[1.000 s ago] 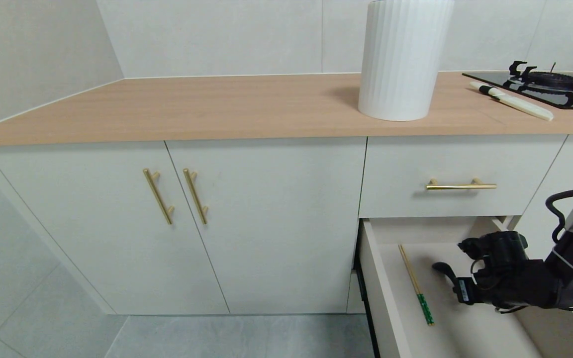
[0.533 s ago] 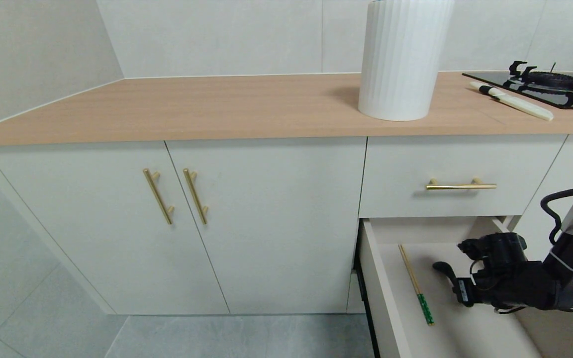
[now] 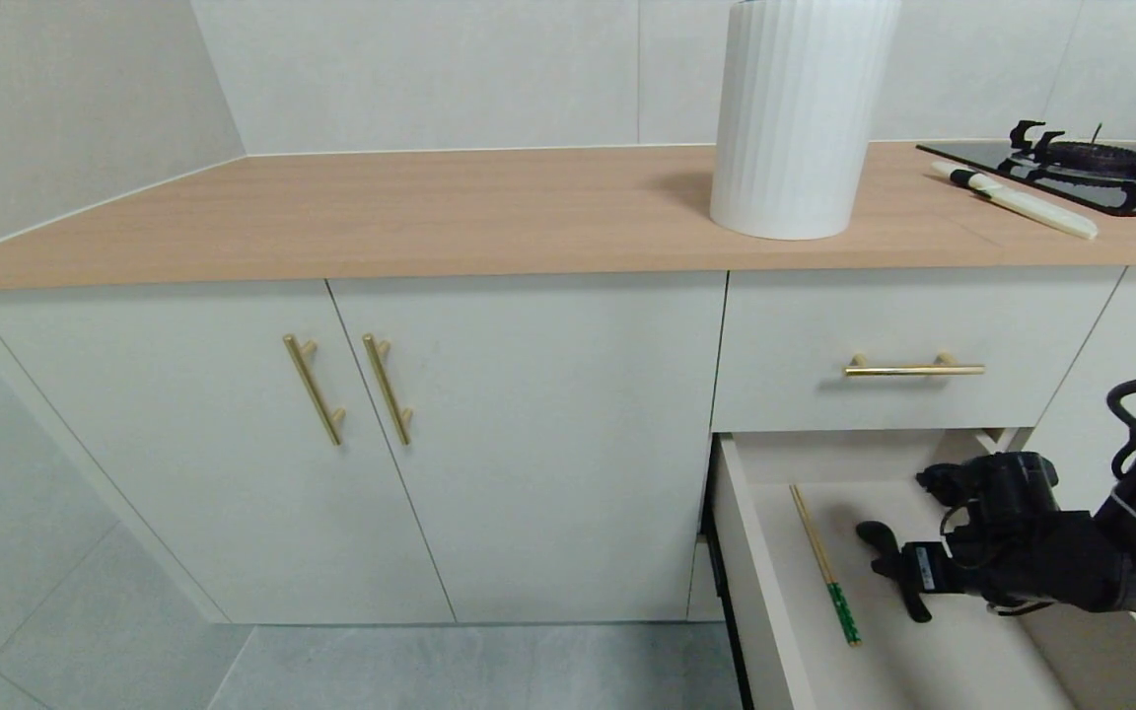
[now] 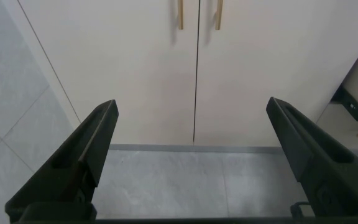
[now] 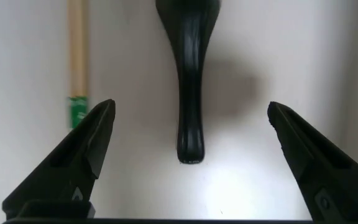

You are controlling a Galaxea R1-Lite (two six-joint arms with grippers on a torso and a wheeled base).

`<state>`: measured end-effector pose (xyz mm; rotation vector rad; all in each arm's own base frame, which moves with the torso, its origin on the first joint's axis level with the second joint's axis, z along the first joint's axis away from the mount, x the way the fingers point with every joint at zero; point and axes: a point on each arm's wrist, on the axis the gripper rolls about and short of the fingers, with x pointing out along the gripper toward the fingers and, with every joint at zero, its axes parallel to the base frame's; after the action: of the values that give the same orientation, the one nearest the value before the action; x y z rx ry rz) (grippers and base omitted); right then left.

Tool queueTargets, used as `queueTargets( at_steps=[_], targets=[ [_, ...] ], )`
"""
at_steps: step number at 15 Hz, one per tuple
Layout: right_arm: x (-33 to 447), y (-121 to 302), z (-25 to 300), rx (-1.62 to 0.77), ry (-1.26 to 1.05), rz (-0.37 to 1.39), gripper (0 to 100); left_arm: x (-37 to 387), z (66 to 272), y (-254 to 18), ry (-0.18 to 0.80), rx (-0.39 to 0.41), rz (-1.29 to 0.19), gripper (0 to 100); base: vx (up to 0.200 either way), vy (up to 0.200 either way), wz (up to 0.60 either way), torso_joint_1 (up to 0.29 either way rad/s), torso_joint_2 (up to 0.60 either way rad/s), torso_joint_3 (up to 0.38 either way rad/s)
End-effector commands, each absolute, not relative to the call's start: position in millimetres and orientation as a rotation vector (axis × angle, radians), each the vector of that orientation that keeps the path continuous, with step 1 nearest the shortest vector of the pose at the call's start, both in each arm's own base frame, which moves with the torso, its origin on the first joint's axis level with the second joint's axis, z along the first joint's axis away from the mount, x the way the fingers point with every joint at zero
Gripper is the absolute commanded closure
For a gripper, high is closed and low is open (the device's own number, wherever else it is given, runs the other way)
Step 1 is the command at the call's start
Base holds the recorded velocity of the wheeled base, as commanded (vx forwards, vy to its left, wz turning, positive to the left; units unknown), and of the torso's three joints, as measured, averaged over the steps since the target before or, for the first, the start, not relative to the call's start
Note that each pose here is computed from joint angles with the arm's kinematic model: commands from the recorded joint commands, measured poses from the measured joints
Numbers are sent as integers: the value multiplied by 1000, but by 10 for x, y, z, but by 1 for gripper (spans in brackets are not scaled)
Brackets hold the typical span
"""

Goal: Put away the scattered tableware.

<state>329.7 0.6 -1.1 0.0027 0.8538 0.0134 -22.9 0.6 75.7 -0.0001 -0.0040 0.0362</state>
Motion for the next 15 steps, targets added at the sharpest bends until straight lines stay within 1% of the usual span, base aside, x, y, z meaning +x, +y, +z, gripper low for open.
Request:
queueTargets(
  at_steps=[1,4,5,6,7,8,9,11,15],
  targets=[
    [3091,5,524,5,732,22,0,-228,758,6,-3,0,37,0,0,0,0,0,0,0],
    [2809,32,1013,7,725,56,0,-228,758,6,-3,0,37,0,0,0,0,0,0,0],
    [2757,37,1123,16,727,78,0,-228,758,6,-3,0,37,0,0,0,0,0,0,0],
    [2588,56,1405,29,771,115,0,-228,758,6,-3,11,37,0,0,0,0,0,0,0],
    [2535,67,1499,29,783,122,0,-228,756,6,-1,12,37,0,0,0,0,0,0,0],
    [2349,100,1756,39,830,162,0,-228,758,7,-3,1,35,0,0,0,0,0,0,0],
    [2236,108,1905,52,844,197,0,-228,758,6,-3,3,37,0,0,0,0,0,0,0],
    [2113,126,2049,56,874,216,0,-228,758,6,-3,1,37,0,0,0,0,0,0,0],
    [2030,127,2063,15,937,231,0,-228,758,6,-3,-5,37,0,-200,0,0,5,1,0]
  ],
)
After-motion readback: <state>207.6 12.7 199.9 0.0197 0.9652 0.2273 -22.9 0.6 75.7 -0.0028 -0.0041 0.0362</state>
